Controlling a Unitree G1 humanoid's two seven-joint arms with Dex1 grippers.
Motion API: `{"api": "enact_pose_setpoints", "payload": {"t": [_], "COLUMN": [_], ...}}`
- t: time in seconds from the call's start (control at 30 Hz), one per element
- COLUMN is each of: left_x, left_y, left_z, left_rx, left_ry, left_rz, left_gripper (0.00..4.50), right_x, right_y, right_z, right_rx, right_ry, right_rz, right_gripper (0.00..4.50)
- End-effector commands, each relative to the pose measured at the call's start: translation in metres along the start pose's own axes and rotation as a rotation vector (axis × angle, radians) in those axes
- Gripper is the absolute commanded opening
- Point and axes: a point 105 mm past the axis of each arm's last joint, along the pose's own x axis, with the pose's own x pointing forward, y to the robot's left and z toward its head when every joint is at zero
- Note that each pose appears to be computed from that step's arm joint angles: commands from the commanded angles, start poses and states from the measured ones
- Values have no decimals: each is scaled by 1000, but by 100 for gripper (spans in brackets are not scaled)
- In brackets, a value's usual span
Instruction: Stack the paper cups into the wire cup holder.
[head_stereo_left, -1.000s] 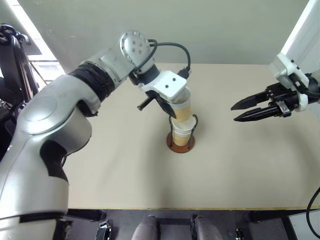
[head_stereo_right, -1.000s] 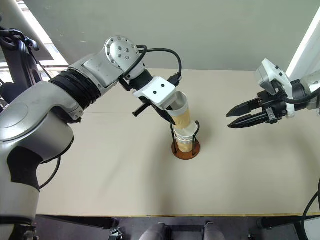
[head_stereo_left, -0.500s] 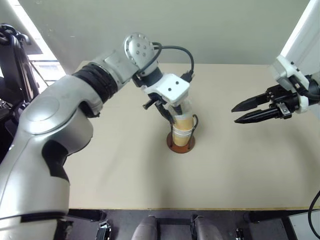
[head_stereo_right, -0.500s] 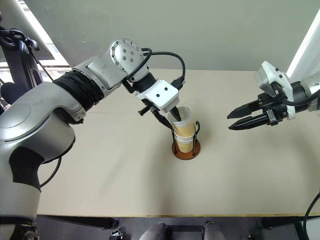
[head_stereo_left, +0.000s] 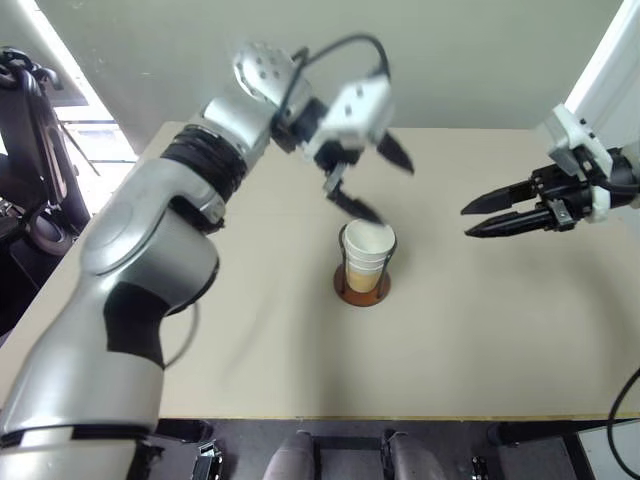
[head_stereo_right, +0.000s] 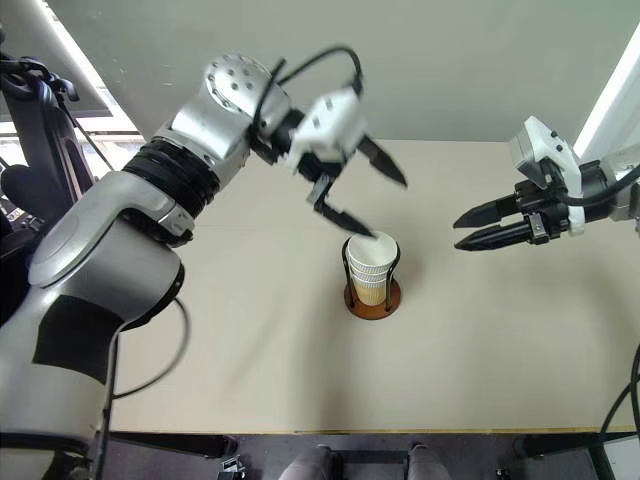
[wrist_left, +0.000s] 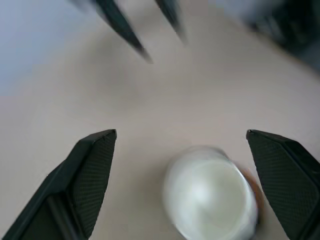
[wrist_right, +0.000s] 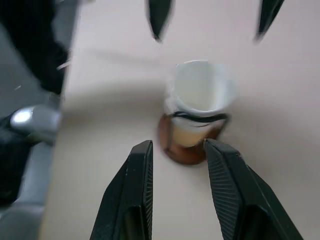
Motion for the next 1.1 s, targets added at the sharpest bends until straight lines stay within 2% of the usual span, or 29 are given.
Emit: {"api": "enact_pose_setpoints", "payload": {"t": [0.03, 0.1, 0.17, 0.27, 0.4, 0.47, 0.77, 1.0, 1.1], "left_x": [-36, -52, -58, -71, -78, -83, -80, -70, -65], "left_y": [17, 26, 27, 25, 13, 11, 6, -12, -20], "left_z": [5, -8, -23, -59, -103, -116, -159, -185, -192], "left_rx": [-186, -293, -328, -427, -487, -499, -513, -549, -577], "left_ry": [-218, -317, -325, -309, -183, -146, 17, 50, 14], "left_rz": [222, 383, 470, 645, 785, 854, 1079, 1123, 1140], "left_gripper": [446, 446, 446, 446, 446, 446, 446, 446, 446], "right_x": [-11, -11, -11, -11, 4, 17, 55, 60, 63], "right_y": [-19, -32, -42, -71, -93, -100, -116, -121, -119], "right_z": [6, 1, -4, -16, -39, -53, -101, -112, -116], "right_rx": [20, 48, 65, 109, 151, 191, 276, 323, 333], "right_ry": [-80, -116, -135, -177, -188, -176, -152, -202, -213], "right_rz": [-158, -239, -302, -475, -591, -631, -810, -914, -916], "right_gripper": [158, 158, 158, 158, 158, 158, 158, 158, 158]}}
